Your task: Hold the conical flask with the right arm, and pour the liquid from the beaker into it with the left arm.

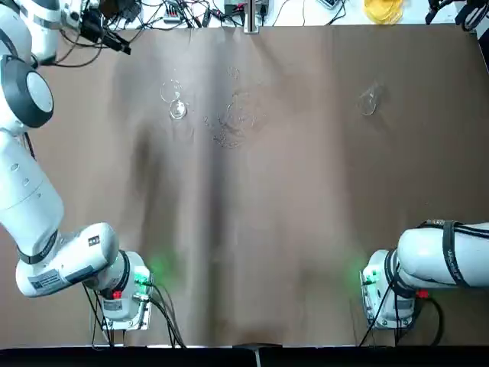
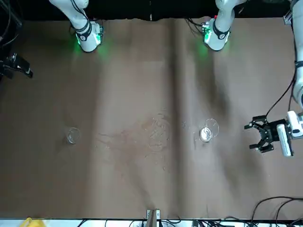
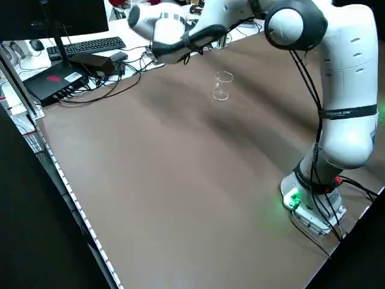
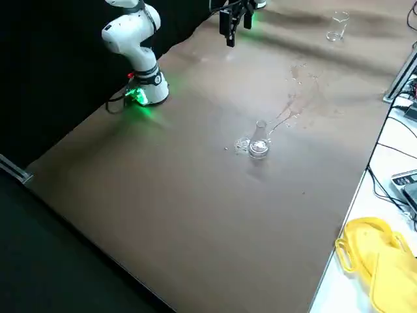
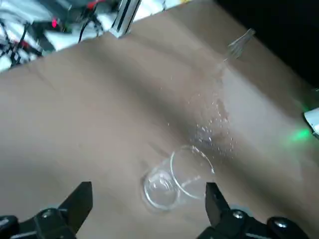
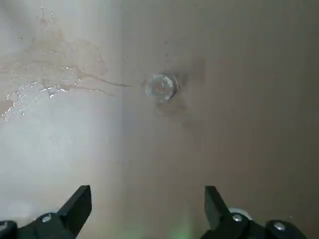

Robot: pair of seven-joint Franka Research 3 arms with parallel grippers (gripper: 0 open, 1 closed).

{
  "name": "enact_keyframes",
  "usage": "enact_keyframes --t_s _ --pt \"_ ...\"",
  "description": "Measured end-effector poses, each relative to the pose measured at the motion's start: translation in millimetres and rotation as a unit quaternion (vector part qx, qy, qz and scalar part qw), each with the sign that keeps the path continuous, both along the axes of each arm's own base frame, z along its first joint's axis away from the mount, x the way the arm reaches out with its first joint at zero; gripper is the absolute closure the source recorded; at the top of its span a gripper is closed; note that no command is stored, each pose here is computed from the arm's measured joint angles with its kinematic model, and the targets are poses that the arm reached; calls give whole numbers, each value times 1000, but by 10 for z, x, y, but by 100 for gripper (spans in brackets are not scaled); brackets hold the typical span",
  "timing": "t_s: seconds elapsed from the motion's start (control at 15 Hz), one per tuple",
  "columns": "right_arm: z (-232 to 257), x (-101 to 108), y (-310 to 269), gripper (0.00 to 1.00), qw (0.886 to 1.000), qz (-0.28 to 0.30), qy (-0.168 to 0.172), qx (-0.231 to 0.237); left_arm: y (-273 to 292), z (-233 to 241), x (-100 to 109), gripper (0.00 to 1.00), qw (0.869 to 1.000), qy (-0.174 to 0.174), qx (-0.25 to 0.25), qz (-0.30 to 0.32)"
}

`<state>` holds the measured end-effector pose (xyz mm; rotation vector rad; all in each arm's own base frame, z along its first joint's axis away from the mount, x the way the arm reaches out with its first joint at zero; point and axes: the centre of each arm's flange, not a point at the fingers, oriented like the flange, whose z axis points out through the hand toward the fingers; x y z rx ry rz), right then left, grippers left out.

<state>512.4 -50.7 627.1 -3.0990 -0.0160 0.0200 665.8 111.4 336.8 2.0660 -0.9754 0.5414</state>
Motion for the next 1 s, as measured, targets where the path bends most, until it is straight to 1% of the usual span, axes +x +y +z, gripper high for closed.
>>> enact_keyframes --t_s 0.07,0.2,0.27,0.33,0.4,0.6,0.73,0.87,1.0 --pt "-1 1 0 0 1000 0 0 0 -32 -278 46 0 997 -60 -46 -22" --pt "-6 2 0 0 1000 0 1 0 -113 -590 58 0 985 -132 -93 -56" --pt "-10 4 0 0 1000 0 1 0 -161 -747 46 0 977 -163 -115 -75" --pt "-14 7 0 0 1000 0 1 0 -207 -892 19 0 969 -186 -134 -93" --pt "-19 9 1 0 1000 0 2 0 -245 -1027 -19 0 962 -199 -152 -109" --pt "-29 5 8 0 1000 1 6 1 -281 -1380 -168 0 945 -218 -197 -146" --pt "-31 4 12 0 1000 1 6 1 -292 -1615 -269 0 927 -249 -221 -170" --pt "-30 5 19 0 1000 2 6 1 -321 -1878 -354 0 913 -277 -234 -186" --pt "-28 6 36 0 1000 4 6 1 -356 -2147 -440 0 906 -287 -244 -191"
